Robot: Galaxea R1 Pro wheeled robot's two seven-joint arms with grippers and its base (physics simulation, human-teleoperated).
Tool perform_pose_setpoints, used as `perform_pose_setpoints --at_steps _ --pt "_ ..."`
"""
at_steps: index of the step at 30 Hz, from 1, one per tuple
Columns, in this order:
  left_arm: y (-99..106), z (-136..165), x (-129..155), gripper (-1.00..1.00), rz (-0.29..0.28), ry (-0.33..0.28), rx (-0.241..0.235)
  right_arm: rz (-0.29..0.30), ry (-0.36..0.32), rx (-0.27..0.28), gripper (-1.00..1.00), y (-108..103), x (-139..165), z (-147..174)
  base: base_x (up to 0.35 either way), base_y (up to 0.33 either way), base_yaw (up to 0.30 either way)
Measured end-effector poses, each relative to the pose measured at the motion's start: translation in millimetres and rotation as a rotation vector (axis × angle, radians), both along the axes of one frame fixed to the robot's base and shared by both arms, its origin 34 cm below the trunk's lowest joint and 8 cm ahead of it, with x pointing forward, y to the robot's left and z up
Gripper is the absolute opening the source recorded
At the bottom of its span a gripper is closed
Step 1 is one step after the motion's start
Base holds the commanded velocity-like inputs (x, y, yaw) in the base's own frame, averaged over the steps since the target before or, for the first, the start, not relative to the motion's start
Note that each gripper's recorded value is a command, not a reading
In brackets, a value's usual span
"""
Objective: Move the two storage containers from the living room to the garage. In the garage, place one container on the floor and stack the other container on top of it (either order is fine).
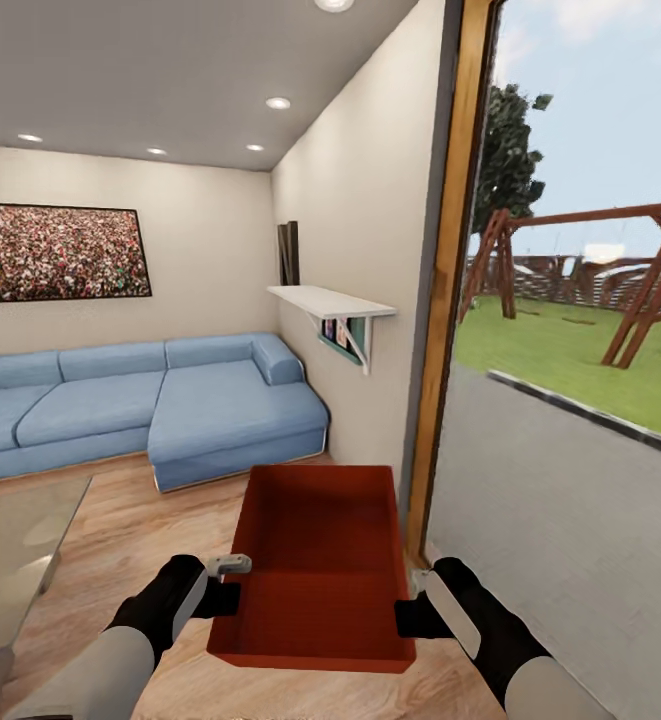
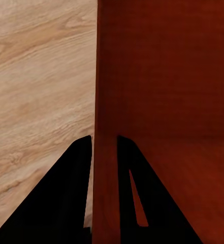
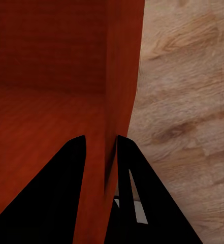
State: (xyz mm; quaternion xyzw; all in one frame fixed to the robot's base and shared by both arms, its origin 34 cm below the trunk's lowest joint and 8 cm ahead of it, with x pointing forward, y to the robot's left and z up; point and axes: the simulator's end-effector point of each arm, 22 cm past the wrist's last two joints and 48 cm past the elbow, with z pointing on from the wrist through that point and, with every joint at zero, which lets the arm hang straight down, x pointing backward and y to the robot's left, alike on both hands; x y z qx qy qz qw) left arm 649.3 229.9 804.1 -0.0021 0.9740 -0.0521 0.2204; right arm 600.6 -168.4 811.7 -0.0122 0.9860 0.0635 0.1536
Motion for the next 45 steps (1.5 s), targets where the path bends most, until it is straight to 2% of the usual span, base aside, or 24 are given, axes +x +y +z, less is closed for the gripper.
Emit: perform_pose_setpoints --at_steps 45 --pt "0 -12 -3 -1.0 0.0 0.023 0.0 0.0 0.023 0.0 -1.0 0 -3 -11 0.0 0.0 0.271"
